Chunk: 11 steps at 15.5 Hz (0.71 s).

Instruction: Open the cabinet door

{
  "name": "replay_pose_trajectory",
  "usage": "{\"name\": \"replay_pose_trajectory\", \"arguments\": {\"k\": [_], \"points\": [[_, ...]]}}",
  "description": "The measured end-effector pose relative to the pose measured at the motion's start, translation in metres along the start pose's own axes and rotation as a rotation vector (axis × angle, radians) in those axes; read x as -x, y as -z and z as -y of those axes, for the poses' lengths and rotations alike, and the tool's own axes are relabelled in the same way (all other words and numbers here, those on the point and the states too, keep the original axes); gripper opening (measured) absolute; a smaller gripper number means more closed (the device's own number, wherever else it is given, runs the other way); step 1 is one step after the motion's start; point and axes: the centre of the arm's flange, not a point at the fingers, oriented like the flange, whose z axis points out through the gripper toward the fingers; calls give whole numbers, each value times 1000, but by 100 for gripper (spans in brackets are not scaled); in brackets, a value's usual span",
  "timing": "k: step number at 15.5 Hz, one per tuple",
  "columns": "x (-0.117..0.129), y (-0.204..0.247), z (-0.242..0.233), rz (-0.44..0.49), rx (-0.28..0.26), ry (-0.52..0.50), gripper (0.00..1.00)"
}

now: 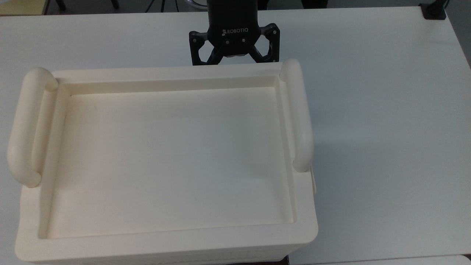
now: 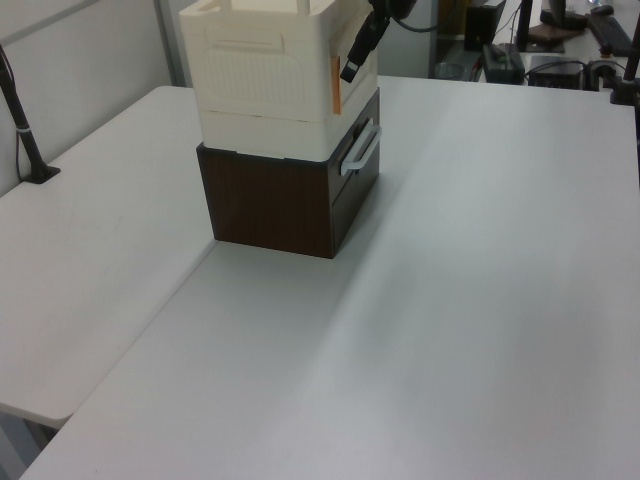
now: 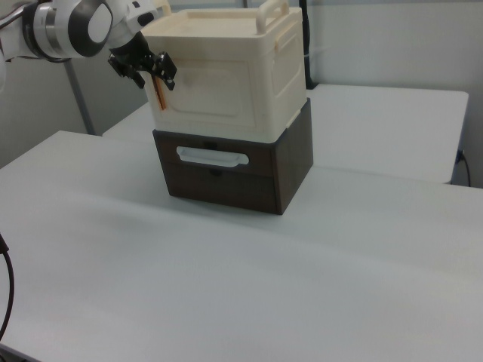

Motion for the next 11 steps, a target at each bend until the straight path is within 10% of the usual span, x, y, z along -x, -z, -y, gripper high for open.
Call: {"name": "replay_pose_trajectory", "arguments": {"k": [11], "points": [[-6,-5,21,-52,-20,26,81]]}}
